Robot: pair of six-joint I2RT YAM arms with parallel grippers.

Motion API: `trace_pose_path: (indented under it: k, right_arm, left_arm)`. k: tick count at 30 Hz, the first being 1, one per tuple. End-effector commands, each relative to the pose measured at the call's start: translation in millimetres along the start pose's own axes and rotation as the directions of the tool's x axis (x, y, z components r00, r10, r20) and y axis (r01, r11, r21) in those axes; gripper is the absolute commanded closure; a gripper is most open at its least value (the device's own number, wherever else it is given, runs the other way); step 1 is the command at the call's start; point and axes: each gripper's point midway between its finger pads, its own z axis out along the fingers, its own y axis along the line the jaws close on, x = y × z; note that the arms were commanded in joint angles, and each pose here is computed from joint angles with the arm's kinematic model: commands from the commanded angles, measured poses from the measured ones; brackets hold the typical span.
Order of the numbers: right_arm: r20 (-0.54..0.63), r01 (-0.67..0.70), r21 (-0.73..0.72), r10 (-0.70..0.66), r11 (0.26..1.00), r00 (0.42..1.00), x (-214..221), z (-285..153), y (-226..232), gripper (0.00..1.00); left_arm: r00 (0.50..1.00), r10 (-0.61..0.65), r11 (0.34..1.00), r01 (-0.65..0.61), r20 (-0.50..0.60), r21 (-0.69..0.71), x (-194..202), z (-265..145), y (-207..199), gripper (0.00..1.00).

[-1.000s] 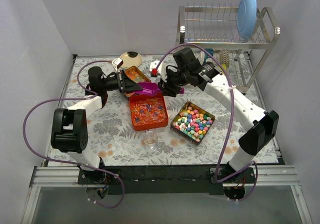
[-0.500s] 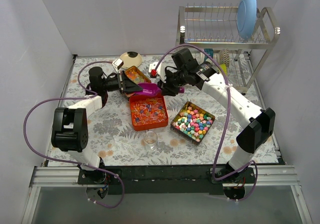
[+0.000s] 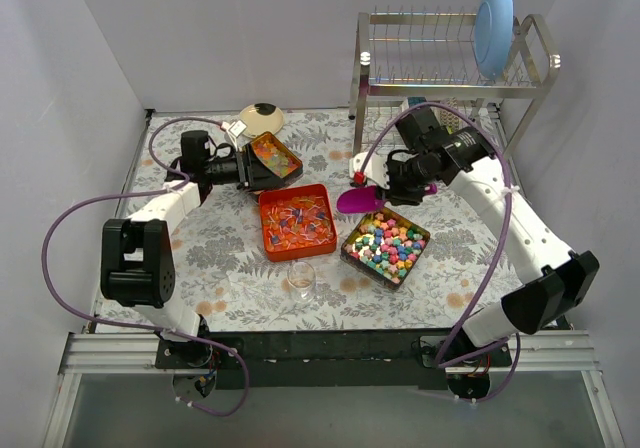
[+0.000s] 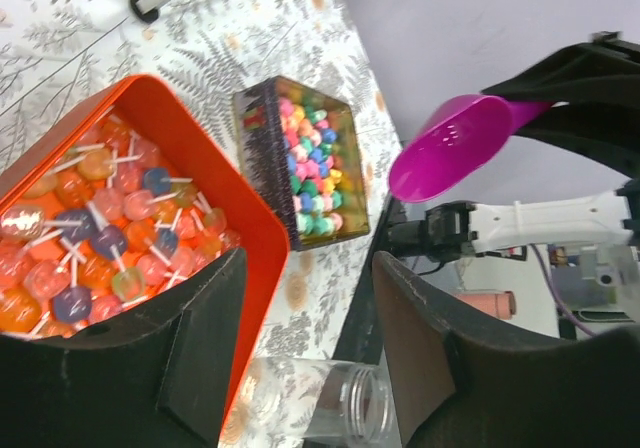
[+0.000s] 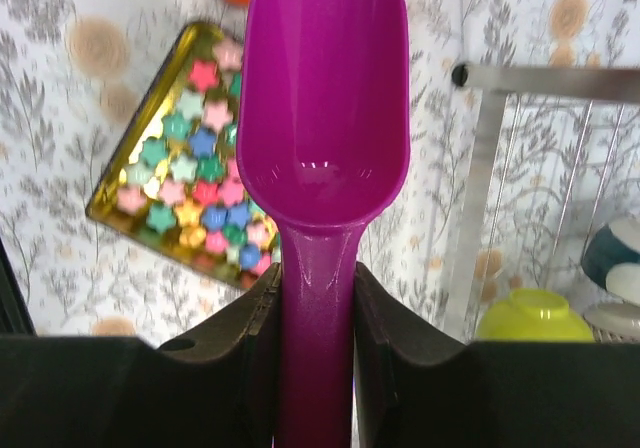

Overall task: Pack the candies
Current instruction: Move the storage box to the center of the board.

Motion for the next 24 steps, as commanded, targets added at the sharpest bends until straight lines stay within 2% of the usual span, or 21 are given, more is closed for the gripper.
trace_pose_path:
  k: [1,3,6,13,15,19,22,24]
  right_arm:
    - [-0.208,0.162,-0.046,-0.168,0.986,0.964,47.3,-22.3,17.9,0.99]
    - [-0.270,0.197,-0.046,-0.202,0.979,0.941,61.1,-25.7,16.4,0.99]
    - [-0.322,0.212,-0.024,-0.208,0.977,0.924,71.6,-34.4,11.9,0.99]
    - [-0.341,0.135,-0.014,-0.132,0.991,0.931,84.9,-33.4,9.6,0.99]
    - [-0.332,0.102,-0.010,-0.099,0.995,0.938,84.9,-31.2,8.6,0.99]
    - [-0.286,0.037,0.008,-0.033,0.999,0.958,75.1,-27.5,0.4,0.99]
    - [-0.229,-0.025,0.025,0.030,0.999,0.973,60.1,-25.6,-7.0,0.99]
    - [-0.192,-0.069,0.012,0.069,0.998,0.979,53.0,-19.9,-7.6,0.99]
  left_arm:
    - [0.995,0.104,0.991,-0.104,-0.007,-0.079,12.9,-8.8,0.4,0.48]
    - [0.991,0.135,0.987,-0.135,-0.013,-0.089,16.6,-9.9,0.9,0.45]
    - [0.990,0.139,0.982,-0.141,-0.025,-0.128,22.7,-8.9,7.6,0.48]
    - [0.991,0.107,0.954,-0.126,-0.084,-0.272,36.6,0.1,36.6,0.56]
    - [0.986,0.139,0.931,-0.161,-0.088,-0.328,30.2,3.7,41.6,0.56]
    - [0.967,0.206,0.907,-0.246,-0.148,-0.342,21.0,23.0,36.5,0.56]
    - [0.930,0.305,0.866,-0.360,-0.206,-0.345,9.7,33.9,27.5,0.55]
    - [0.876,0.400,0.818,-0.474,-0.270,-0.327,9.3,45.4,21.3,0.53]
